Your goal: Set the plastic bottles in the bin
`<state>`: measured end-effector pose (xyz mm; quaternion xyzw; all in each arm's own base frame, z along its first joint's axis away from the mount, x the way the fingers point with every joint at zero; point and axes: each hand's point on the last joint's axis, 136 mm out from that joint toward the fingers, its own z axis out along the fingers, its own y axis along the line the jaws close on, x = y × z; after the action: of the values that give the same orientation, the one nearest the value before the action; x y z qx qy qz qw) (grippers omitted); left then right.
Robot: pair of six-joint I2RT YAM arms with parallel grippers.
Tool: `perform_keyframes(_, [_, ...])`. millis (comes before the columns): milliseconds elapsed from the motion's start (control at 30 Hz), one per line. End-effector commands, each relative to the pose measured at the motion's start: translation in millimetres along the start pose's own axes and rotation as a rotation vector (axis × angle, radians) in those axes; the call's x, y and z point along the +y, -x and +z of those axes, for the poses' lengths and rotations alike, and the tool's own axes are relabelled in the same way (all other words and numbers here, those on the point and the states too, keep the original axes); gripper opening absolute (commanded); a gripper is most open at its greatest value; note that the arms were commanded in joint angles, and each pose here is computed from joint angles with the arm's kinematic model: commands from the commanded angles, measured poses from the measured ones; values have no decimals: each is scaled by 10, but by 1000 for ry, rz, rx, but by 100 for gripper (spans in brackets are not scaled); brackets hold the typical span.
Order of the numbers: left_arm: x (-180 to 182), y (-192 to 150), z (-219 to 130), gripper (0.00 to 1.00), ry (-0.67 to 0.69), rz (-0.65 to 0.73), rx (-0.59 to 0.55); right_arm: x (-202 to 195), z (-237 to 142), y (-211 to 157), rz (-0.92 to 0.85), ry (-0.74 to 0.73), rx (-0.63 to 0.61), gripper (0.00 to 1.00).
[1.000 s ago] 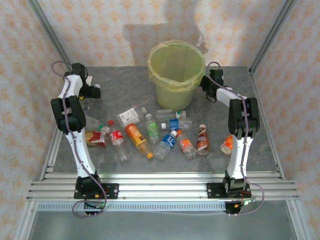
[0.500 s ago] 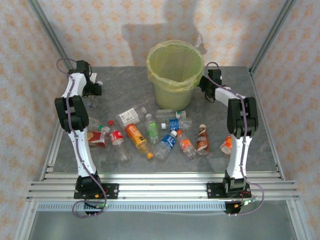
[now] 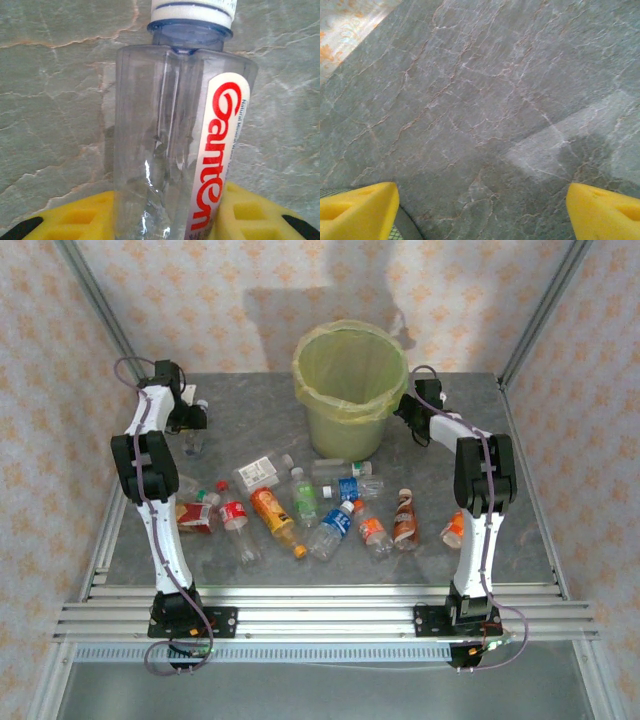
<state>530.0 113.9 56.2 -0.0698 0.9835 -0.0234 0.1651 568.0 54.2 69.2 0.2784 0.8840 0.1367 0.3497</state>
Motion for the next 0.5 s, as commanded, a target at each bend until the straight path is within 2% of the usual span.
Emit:
perform_keyframes(0, [-288,410,-737,38,-48,-6,-181,10,-303,184,-25,-40,-55,90])
perform_keyframes(200, [-653,678,-1480,37,-102,-26,-351,-168,-530,249,-22,-89,-85,99])
perform_keyframes(467, [-1350,950,-2606,36,-250,-37,-609,-427,-976,315,-51,-213,-105,99])
